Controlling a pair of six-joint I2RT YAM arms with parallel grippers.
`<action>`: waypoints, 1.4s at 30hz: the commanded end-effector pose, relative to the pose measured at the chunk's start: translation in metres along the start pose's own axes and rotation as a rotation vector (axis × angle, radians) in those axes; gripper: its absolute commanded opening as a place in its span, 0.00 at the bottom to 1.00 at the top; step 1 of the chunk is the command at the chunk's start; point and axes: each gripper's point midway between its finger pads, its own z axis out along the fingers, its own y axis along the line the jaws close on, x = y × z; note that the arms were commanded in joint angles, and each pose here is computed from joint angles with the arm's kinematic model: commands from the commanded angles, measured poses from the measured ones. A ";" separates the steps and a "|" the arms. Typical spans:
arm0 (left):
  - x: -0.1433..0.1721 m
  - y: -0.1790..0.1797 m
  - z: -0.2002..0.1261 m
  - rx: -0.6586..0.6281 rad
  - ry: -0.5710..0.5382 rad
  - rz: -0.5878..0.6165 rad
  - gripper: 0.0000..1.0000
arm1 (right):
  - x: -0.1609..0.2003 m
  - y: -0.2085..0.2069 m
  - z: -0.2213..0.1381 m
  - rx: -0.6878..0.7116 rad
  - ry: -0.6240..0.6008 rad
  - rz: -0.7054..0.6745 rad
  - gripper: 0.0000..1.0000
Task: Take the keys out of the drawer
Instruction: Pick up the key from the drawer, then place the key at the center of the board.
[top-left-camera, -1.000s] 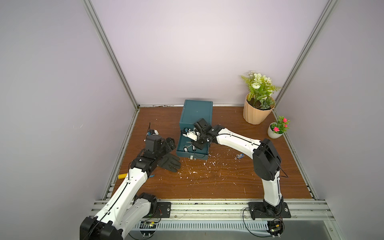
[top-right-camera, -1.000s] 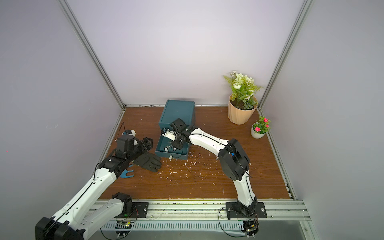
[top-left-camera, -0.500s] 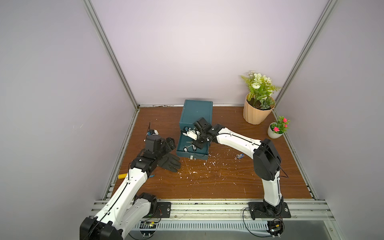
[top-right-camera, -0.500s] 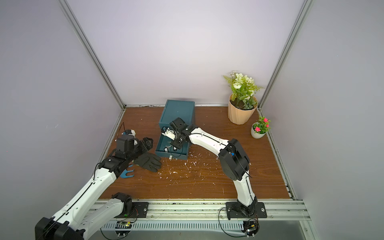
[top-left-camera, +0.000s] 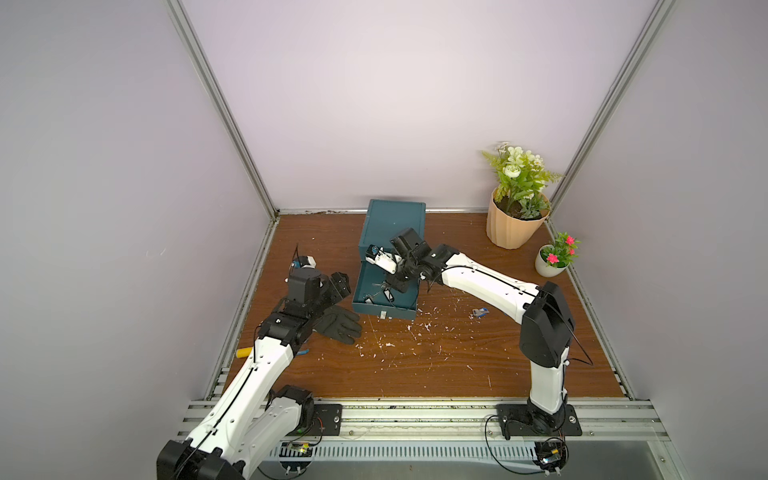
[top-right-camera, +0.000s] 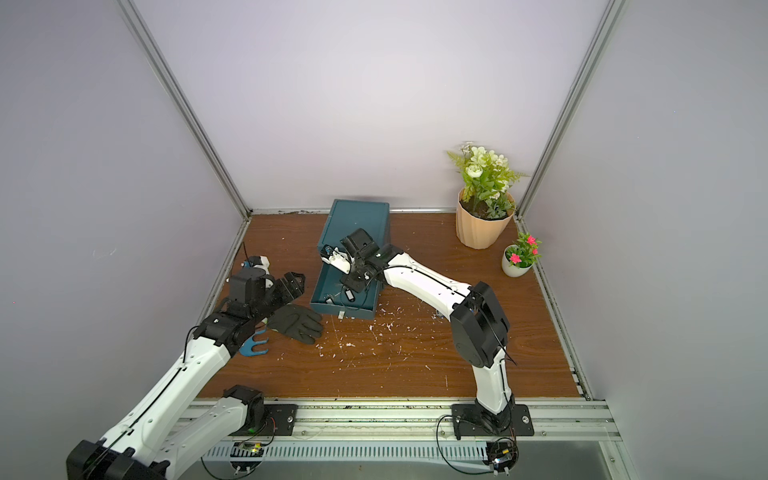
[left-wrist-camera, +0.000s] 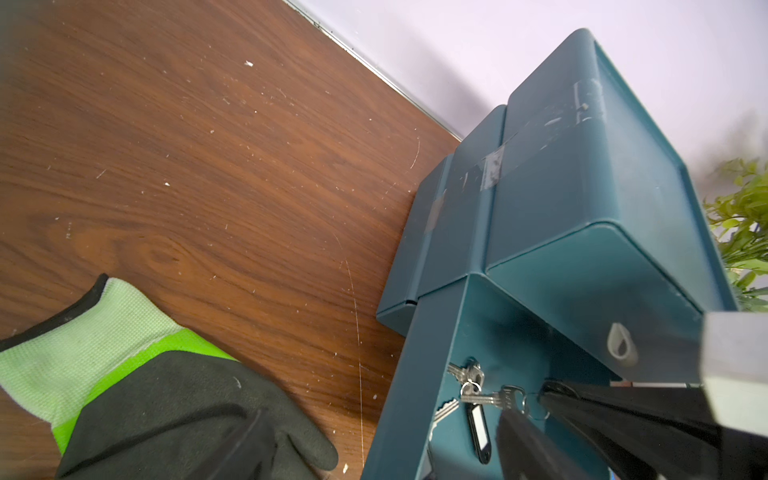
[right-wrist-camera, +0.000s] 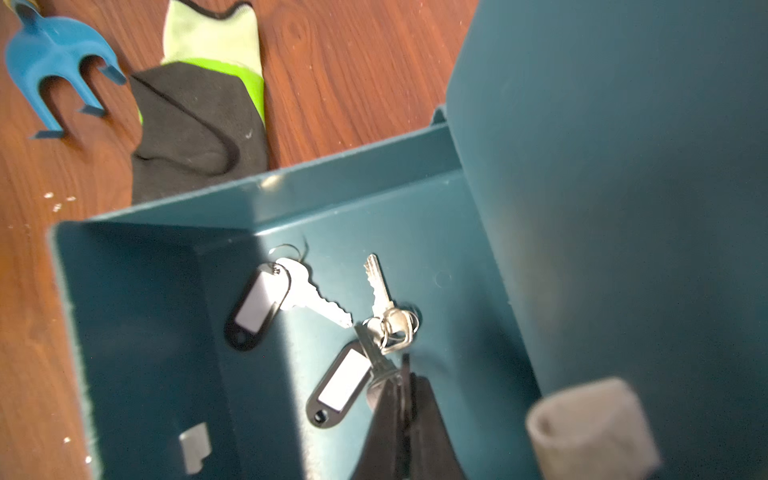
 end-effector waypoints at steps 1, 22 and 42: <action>-0.021 -0.008 -0.008 0.021 -0.067 0.010 0.86 | -0.021 -0.005 -0.026 0.034 -0.064 0.002 0.05; -0.041 -0.023 -0.020 0.054 -0.127 0.056 0.85 | -0.069 -0.003 -0.082 0.023 -0.266 -0.024 0.05; -0.040 -0.124 -0.054 0.394 -0.121 0.523 0.81 | -0.008 0.000 -0.184 0.089 -0.361 0.258 0.00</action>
